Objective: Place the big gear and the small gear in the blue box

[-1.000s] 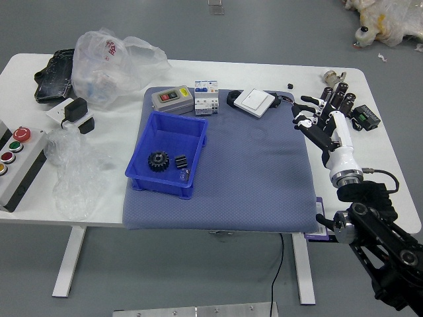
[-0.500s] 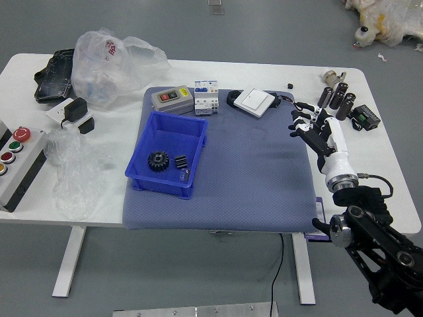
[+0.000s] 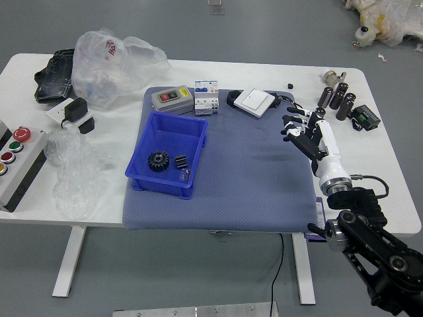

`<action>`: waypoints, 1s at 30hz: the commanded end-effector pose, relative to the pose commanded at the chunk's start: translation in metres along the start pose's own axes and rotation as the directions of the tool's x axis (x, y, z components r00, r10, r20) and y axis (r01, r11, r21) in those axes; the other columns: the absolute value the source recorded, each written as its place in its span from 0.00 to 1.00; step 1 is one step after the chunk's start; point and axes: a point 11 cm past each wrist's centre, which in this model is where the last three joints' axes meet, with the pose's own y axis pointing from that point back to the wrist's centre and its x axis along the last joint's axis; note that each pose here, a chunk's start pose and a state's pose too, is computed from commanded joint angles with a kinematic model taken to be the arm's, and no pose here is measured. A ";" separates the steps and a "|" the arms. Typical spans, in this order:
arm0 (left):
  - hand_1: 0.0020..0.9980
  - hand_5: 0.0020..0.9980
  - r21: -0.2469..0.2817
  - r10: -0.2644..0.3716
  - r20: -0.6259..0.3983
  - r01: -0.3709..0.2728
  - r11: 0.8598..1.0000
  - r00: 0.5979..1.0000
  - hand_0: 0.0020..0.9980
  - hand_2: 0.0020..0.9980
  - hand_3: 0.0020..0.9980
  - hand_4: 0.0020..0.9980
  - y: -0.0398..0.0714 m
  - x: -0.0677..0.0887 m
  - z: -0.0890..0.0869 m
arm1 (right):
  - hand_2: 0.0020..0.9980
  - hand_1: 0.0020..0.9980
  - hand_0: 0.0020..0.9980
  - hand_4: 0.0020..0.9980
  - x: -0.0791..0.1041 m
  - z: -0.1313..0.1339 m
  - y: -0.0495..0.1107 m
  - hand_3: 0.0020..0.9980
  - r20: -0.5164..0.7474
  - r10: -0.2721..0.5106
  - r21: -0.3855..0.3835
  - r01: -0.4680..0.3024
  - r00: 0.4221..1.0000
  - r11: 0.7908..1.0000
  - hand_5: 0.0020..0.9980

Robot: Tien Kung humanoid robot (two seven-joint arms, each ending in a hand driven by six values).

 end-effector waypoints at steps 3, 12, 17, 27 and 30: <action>0.64 0.23 -0.004 -0.002 0.031 0.002 1.000 1.000 0.64 0.59 0.64 0.57 0.000 0.000 0.001 | 0.64 0.45 0.44 0.61 -0.001 0.002 0.000 0.66 -0.022 -0.004 0.001 0.004 1.000 1.000 0.32; 0.64 0.25 0.002 -0.005 0.050 0.005 1.000 0.999 0.64 0.59 0.64 0.58 0.000 0.000 0.001 | 0.64 0.45 0.44 0.61 -0.005 0.007 0.001 0.66 -0.056 -0.017 0.008 0.017 0.998 1.000 0.31; 0.64 0.26 0.002 -0.007 0.048 0.007 1.000 0.999 0.64 0.60 0.64 0.59 0.000 -0.001 0.002 | 0.63 0.45 0.44 0.63 -0.019 0.014 0.006 0.65 0.007 -0.071 0.001 0.071 0.997 0.998 0.31; 0.64 0.28 0.034 -0.041 -0.020 0.042 0.999 0.999 0.64 0.60 0.65 0.61 0.001 -0.013 -0.006 | 0.62 0.44 0.44 0.64 -0.021 0.016 0.008 0.62 0.028 -0.068 0.020 0.067 0.997 0.998 0.32; 0.64 0.28 0.040 -0.043 -0.043 0.045 0.998 0.998 0.64 0.60 0.65 0.61 0.001 -0.014 -0.006 | 0.62 0.44 0.44 0.64 -0.016 0.016 0.007 0.62 0.028 -0.051 0.024 0.051 0.998 0.998 0.32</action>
